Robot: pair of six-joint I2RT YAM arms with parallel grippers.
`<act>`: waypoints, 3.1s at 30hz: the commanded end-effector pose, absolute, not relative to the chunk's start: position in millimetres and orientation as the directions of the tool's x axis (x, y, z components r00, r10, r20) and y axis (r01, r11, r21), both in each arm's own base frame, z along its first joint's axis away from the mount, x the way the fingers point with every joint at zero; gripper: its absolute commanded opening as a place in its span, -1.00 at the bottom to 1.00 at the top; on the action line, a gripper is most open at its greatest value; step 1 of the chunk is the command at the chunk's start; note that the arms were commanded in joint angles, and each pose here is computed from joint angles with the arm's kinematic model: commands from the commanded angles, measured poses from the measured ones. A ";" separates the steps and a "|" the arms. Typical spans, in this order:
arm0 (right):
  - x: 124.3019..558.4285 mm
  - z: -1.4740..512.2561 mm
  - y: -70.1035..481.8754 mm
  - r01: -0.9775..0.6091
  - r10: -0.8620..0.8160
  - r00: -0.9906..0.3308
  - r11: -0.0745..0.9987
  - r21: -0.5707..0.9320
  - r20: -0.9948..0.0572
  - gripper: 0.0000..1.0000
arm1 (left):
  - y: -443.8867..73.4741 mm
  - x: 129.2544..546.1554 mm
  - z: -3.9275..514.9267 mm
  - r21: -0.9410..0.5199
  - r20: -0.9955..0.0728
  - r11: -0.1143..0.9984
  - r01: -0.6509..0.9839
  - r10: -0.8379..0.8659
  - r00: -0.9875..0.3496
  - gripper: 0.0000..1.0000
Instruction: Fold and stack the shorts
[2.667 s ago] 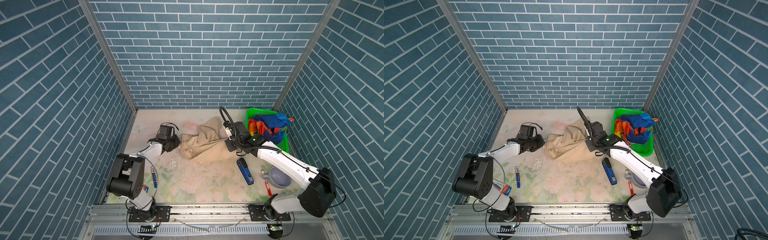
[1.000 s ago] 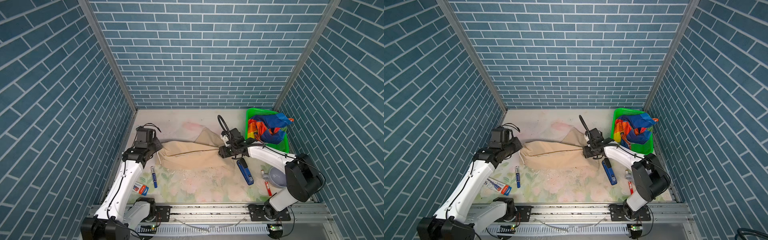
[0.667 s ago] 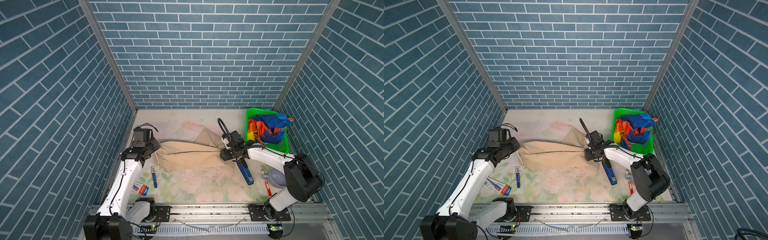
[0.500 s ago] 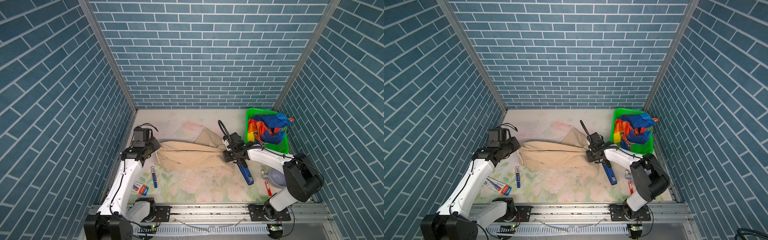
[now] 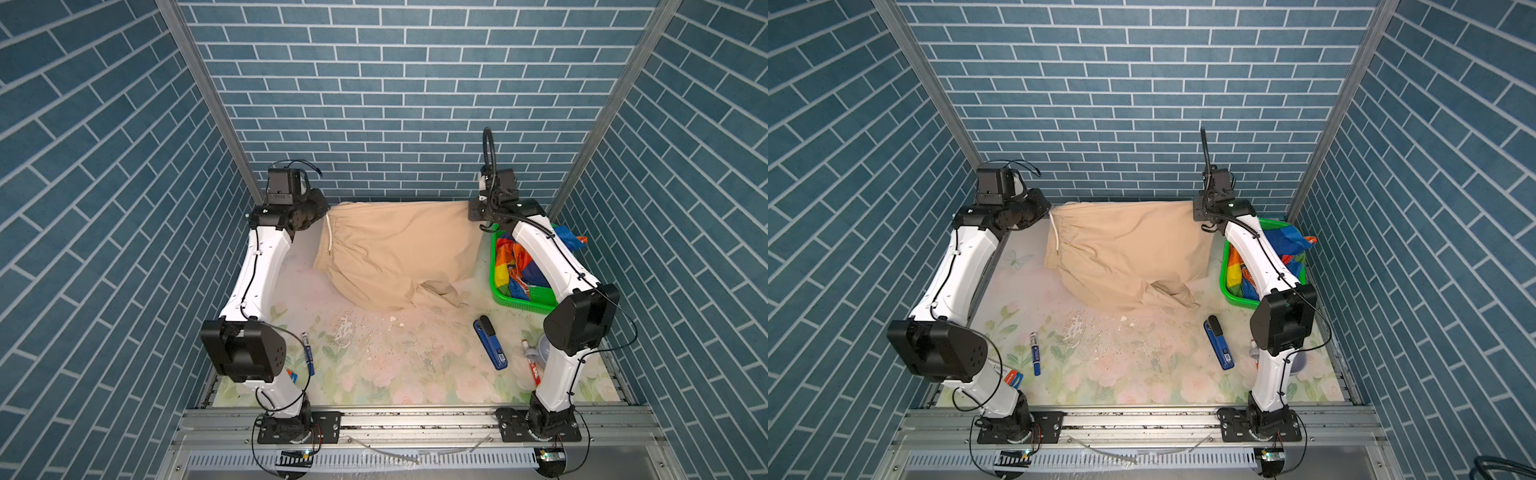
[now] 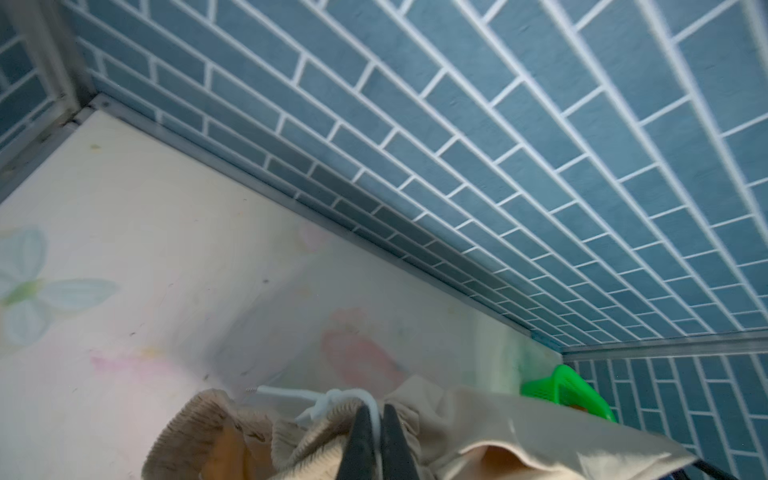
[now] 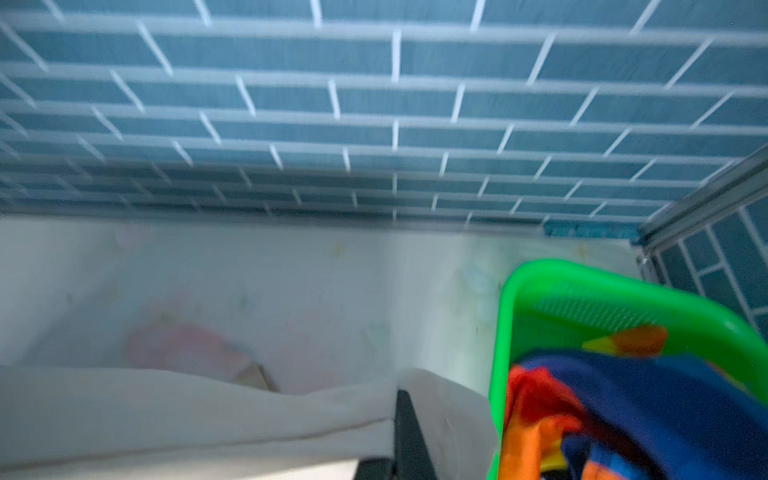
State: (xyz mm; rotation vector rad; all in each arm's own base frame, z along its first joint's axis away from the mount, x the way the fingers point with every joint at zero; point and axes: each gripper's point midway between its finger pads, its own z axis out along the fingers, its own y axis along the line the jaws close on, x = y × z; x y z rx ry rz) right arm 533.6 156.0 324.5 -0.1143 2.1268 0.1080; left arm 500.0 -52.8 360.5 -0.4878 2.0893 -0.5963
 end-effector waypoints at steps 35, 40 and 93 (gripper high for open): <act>245.1 236.5 70.4 0.010 0.420 -0.458 0.883 0.468 -0.783 -1.00 | -40.5 234.3 259.0 -0.666 -0.589 0.737 -0.115 -0.614 -0.526 -1.00; 207.6 205.5 45.6 0.096 0.413 -0.494 0.901 0.424 -0.765 -1.00 | -53.7 167.0 161.3 -0.701 -0.386 0.655 -0.281 -0.681 -0.623 -1.00; 249.6 140.5 62.5 0.092 0.159 -0.737 0.986 0.136 -0.657 -1.00 | -75.8 177.2 116.8 -0.774 -0.169 0.519 -0.363 -0.721 -0.672 -0.28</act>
